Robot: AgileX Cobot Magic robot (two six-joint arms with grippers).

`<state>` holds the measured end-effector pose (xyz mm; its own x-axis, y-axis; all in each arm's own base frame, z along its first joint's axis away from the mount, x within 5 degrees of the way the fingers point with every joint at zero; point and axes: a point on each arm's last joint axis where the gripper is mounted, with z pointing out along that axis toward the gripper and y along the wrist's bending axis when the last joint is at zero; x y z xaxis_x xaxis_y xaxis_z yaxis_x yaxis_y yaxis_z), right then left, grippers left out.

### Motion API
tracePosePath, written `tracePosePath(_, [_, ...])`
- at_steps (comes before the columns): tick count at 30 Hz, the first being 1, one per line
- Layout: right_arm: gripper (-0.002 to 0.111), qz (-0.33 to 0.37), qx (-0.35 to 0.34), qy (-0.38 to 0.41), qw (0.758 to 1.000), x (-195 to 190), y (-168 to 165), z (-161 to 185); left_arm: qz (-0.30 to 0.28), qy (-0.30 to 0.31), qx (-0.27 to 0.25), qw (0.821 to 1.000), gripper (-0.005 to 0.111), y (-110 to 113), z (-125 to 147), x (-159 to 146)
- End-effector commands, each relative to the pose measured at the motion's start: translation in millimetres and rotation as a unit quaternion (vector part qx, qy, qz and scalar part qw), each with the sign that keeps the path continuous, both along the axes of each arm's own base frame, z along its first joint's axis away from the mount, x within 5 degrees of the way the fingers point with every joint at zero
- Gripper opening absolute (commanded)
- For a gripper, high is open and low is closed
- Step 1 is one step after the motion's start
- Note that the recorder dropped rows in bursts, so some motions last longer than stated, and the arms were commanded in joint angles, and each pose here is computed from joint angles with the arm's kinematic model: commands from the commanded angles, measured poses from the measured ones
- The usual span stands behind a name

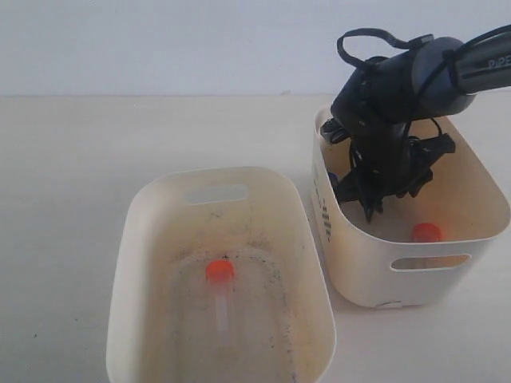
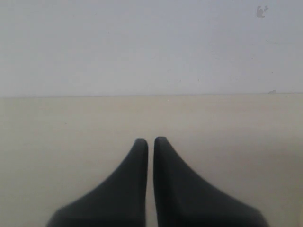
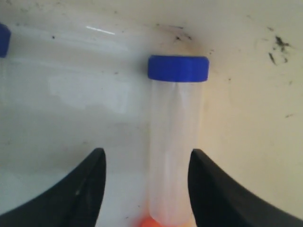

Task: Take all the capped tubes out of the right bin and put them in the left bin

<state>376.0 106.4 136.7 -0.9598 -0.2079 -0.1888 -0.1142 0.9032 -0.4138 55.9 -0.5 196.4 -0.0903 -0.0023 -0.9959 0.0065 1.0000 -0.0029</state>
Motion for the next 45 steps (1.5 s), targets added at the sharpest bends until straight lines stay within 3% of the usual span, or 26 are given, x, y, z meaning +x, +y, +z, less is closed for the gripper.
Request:
tracePosePath(1, [0.051,-0.01,-0.014,-0.006,1.0,1,-3,-3,-0.003,-0.003,-0.004,1.0,0.004,0,1,0])
tracePosePath(45, [0.051,-0.045,-0.095,0.033,0.994,-4,-15,-19,-0.003,-0.003,-0.004,1.0,0.004,0,1,0])
